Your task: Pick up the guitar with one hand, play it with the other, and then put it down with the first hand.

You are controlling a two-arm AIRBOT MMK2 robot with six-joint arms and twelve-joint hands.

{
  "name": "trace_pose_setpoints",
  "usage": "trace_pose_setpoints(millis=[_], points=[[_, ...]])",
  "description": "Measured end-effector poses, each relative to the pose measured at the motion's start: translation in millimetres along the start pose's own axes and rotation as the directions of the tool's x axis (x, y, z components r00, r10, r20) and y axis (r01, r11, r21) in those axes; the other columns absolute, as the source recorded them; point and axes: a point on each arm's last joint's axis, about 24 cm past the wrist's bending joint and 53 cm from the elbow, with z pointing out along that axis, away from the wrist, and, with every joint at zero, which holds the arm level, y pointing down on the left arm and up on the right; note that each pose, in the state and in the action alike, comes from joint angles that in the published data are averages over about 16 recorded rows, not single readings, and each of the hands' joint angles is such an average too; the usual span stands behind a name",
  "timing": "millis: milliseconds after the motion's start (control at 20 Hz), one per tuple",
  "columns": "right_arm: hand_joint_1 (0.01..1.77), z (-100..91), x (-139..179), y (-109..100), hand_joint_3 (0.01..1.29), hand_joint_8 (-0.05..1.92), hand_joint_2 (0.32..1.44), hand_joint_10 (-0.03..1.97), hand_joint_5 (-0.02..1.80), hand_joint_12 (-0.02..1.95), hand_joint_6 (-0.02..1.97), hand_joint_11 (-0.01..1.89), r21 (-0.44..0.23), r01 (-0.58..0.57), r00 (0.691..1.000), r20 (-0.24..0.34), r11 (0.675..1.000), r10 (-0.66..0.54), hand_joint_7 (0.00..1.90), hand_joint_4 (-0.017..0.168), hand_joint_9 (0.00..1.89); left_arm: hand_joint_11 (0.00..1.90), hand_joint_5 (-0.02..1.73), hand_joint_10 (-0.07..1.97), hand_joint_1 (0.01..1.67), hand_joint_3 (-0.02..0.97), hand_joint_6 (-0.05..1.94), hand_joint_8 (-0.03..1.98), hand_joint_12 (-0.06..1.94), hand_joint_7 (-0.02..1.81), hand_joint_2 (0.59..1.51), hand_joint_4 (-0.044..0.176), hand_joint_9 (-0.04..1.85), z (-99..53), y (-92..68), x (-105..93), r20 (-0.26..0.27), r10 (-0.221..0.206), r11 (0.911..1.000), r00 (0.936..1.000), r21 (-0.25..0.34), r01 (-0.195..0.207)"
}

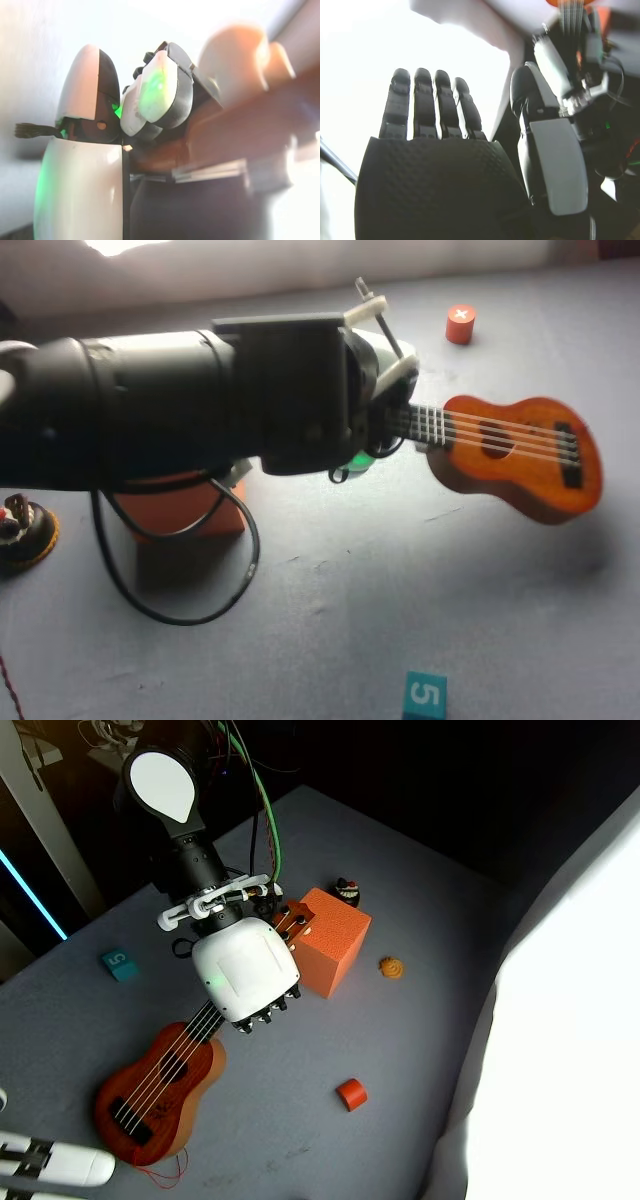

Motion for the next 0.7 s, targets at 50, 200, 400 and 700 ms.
trace_pose_setpoints(millis=[50,200,400,700], points=[[0.59,-0.4,-4,2,0.02,0.01,1.33,0.02,0.1,0.0,0.02,0.02,-0.021,0.007,1.0,0.011,1.0,-0.007,0.11,0.0,0.08,1.53,1.36,1.96,1.53,0.04,1.89,1.98,1.91,1.36,1.059,-0.004,1.48,-4.2,-2.2,-1.3,-0.005,-0.009,0.9999,0.9999,0.012,0.009],[0.58,-3.0,-8,14,0.02,0.01,1.34,0.02,0.1,0.0,0.02,0.02,-0.109,0.024,1.0,0.016,0.994,-0.022,0.11,0.0,0.08,1.52,1.35,1.96,1.53,0.041,1.89,1.98,1.91,1.36,1.059,-0.004,1.48,-17.4,-8.4,-7.1,-0.016,-0.027,0.9985,0.9995,0.047,0.028],[0.57,-9.9,6,34,0.02,0.01,1.35,0.02,0.11,0.0,0.02,0.02,-0.233,0.019,0.998,-0.061,0.972,-0.034,0.12,0.0,0.07,1.52,1.34,1.96,1.53,0.041,1.89,1.98,1.91,1.36,1.058,-0.005,1.47,-32.9,-13.0,-16.3,-0.02,-0.042,0.9955,0.9989,0.085,0.044],[0.54,-23.0,38,52,0.02,0.01,1.36,0.02,0.1,0.01,0.03,0.02,-0.337,-0.012,0.976,-0.21,0.941,-0.063,0.11,0.0,0.07,1.51,1.33,1.96,1.53,0.041,1.89,1.98,1.91,1.36,1.058,-0.005,1.46,-49.6,-19.7,-26.7,-0.025,-0.046,0.9906,0.9986,0.128,0.049]])
